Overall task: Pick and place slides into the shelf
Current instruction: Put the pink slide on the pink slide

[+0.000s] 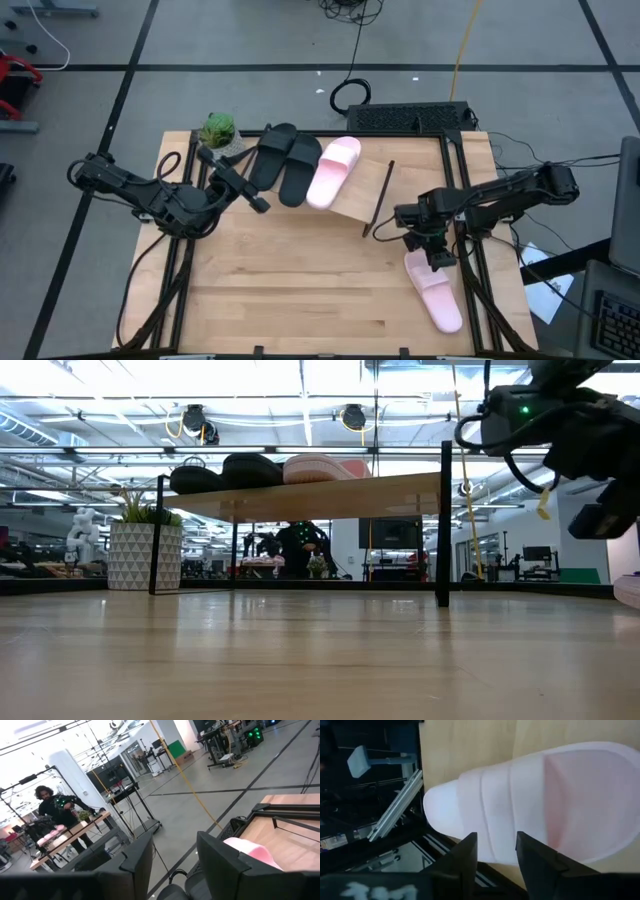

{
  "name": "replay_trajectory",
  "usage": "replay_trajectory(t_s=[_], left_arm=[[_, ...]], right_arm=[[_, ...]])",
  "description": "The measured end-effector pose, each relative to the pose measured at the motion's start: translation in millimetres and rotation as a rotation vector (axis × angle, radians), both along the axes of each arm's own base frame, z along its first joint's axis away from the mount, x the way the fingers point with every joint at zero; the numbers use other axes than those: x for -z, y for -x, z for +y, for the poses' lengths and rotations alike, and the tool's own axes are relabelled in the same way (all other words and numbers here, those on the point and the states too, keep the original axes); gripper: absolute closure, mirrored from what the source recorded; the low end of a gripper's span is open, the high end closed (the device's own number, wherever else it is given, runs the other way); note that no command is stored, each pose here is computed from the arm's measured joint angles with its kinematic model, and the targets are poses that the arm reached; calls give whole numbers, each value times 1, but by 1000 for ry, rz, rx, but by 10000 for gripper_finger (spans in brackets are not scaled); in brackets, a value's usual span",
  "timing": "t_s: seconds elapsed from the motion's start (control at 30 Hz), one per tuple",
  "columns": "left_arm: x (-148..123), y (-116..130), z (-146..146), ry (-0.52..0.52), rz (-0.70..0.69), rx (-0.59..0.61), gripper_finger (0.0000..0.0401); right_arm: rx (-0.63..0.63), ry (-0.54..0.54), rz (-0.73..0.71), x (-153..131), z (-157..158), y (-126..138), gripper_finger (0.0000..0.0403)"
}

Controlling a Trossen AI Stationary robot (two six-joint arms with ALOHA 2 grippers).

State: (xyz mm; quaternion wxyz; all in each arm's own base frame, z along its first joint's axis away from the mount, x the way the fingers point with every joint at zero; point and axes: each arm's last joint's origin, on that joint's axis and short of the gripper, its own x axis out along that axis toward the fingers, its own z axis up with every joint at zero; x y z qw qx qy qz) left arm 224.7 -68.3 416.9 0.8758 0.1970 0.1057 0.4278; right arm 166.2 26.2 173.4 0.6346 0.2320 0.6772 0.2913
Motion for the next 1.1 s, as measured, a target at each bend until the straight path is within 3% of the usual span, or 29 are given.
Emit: replay_trajectory(t_s=[0.3,1.1], left_arm=[[0,0,0,0,0,-5,242],[0,0,0,4,-7,-10,242]], right_arm=[[64,-55,67,28,7,12,269],[200,-66,77,28,-8,7,273]])
